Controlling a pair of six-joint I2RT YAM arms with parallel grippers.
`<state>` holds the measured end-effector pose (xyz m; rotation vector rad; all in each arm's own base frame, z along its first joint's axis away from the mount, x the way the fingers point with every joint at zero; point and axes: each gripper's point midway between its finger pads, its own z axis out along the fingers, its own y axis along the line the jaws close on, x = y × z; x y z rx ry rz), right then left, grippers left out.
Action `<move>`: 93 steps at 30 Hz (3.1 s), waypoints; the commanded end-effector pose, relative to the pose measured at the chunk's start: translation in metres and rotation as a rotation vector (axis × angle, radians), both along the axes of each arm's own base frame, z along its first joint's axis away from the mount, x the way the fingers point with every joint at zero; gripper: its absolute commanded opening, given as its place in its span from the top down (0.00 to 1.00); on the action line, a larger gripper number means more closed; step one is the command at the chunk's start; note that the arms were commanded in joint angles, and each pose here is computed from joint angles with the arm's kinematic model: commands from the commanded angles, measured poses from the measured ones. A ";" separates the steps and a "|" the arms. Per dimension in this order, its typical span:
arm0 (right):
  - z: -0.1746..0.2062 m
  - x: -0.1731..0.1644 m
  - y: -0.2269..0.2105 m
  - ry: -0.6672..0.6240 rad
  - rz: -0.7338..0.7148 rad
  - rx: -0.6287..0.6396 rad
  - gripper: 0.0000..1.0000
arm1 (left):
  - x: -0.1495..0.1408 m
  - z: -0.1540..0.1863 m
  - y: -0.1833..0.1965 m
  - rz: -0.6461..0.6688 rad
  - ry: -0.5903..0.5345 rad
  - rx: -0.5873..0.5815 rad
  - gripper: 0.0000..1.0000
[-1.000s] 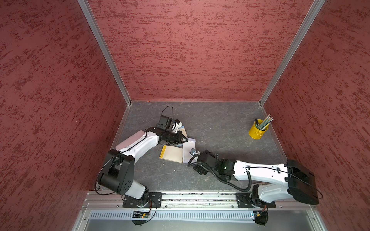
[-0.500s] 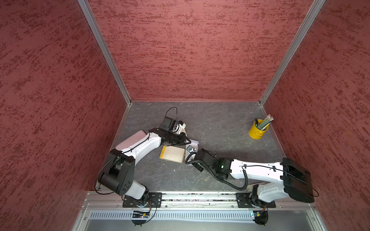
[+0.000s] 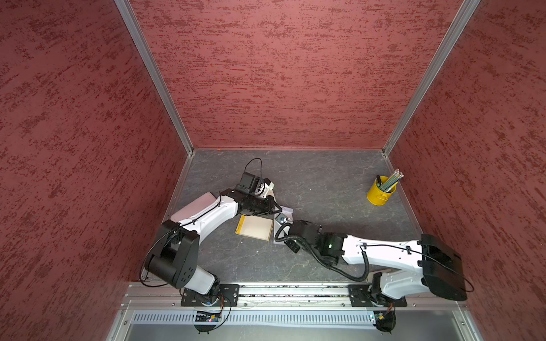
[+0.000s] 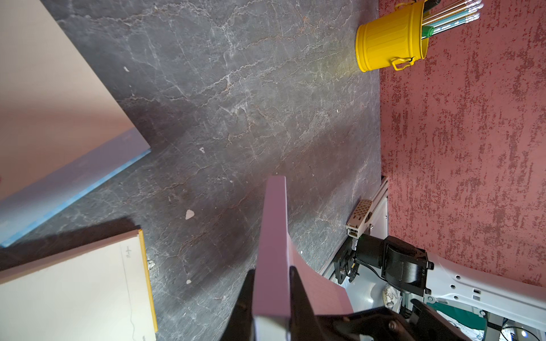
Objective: Tear off pages from different memo pads
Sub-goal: Tear off the paper from the memo pad.
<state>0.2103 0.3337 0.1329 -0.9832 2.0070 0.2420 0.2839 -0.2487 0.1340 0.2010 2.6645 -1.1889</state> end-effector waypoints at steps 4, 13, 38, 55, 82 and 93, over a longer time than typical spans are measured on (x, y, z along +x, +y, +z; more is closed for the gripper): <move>0.009 0.003 -0.013 0.050 -0.026 0.104 0.94 | 0.005 0.015 -0.003 -0.003 -0.052 -0.023 1.00; 0.018 0.005 -0.011 0.140 -0.003 0.215 0.94 | -0.005 0.023 -0.017 -0.048 -0.068 -0.048 1.00; 0.018 0.029 -0.040 0.049 -0.060 0.072 1.00 | -0.008 0.034 -0.021 -0.075 -0.151 -0.076 1.00; 0.018 0.039 -0.049 0.022 -0.130 0.031 1.00 | -0.021 0.052 -0.032 -0.161 -0.290 -0.123 1.00; 0.043 0.047 -0.057 -0.092 -0.049 -0.218 1.00 | -0.032 0.040 -0.001 -0.064 -0.781 0.000 0.19; 0.045 0.043 -0.061 -0.110 -0.037 -0.191 1.00 | -0.020 0.031 -0.017 -0.139 -0.810 0.006 0.34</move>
